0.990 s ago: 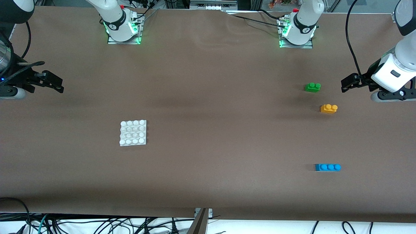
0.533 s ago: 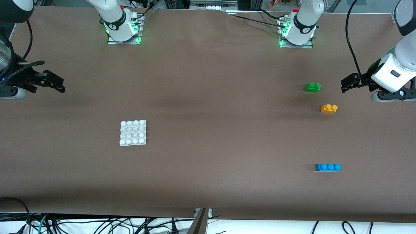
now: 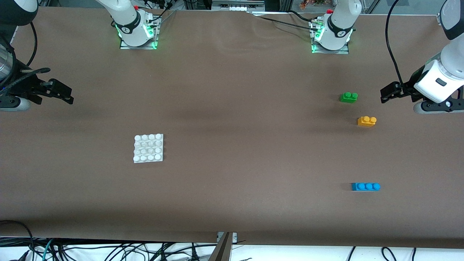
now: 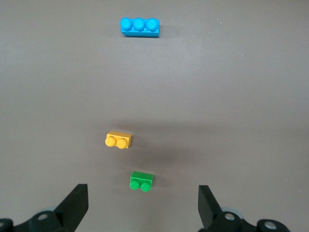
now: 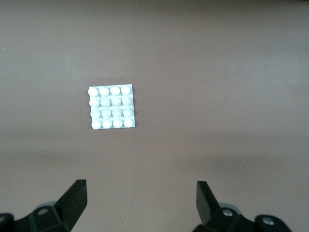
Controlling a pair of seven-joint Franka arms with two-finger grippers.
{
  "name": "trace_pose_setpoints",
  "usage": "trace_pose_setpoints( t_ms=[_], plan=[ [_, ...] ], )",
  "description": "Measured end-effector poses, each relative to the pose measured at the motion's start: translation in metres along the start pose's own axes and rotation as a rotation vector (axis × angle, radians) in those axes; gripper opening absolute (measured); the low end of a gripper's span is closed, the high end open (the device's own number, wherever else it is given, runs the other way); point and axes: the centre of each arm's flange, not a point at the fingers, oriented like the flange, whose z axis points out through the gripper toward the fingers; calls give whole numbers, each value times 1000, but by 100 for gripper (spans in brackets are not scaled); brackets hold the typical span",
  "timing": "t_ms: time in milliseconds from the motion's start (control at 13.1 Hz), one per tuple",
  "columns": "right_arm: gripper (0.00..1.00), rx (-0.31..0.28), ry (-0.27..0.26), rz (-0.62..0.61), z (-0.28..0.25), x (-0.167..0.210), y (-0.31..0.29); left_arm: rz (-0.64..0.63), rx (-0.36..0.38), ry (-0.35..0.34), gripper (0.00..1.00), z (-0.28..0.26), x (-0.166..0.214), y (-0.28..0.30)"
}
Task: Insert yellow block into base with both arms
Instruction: 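Reach the right gripper down to the white base plate and grasp it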
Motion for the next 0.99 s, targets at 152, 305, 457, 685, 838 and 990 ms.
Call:
trace_pose_setpoints(
  t_ms=[152, 305, 457, 685, 838, 990],
  plan=[
    [100, 1, -6, -23, 5, 2, -14, 0, 0, 0, 100, 0, 0, 0],
    [100, 0, -9, -29, 9, 4, -21, -1, 0, 0, 100, 0, 0, 0],
    [100, -1, -24, -32, 18, 7, -23, -2, 0, 0, 100, 0, 0, -1],
    [100, -10, -95, -35, 59, 20, -26, -2, 0, 0, 100, 0, 0, -1],
    [100, -18, -154, -37, 97, 31, -29, -2, 0, 0, 100, 0, 0, -1],
    [100, -23, -165, -56, 119, 38, -42, -2, 0, 0, 100, 0, 0, -1]
  ],
)
